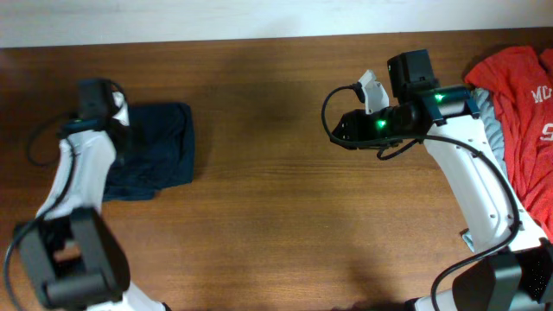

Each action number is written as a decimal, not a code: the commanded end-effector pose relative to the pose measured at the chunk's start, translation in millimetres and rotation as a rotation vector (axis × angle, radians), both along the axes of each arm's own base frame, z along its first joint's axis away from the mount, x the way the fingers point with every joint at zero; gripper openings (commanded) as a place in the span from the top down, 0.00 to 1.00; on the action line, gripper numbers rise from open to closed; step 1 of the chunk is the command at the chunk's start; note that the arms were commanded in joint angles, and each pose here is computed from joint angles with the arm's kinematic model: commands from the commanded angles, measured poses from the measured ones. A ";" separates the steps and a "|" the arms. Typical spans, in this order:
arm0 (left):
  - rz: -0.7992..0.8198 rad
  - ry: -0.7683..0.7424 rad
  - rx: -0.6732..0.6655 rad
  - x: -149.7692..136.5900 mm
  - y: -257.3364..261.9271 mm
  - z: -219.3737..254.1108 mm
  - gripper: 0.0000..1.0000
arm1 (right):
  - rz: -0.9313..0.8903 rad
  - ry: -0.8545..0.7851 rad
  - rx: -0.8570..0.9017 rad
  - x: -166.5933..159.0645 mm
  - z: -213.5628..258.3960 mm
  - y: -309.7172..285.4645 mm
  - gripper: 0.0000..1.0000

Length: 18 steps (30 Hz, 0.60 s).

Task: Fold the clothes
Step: 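Drag the folded shorts leftward to the table's left edge with the left gripper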

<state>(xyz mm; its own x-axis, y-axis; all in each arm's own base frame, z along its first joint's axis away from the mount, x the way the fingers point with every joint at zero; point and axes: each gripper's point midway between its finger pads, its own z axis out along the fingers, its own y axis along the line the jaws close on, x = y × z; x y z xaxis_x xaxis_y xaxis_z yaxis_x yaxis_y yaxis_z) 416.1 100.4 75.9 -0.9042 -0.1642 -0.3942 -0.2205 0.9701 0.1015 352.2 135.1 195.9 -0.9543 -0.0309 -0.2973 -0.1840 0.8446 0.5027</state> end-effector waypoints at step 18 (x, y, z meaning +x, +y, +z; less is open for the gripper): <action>0.170 0.321 0.249 -54.0 88.5 -111.0 1.00 | -0.056 -0.020 0.025 10.1 8.1 -1.1 0.52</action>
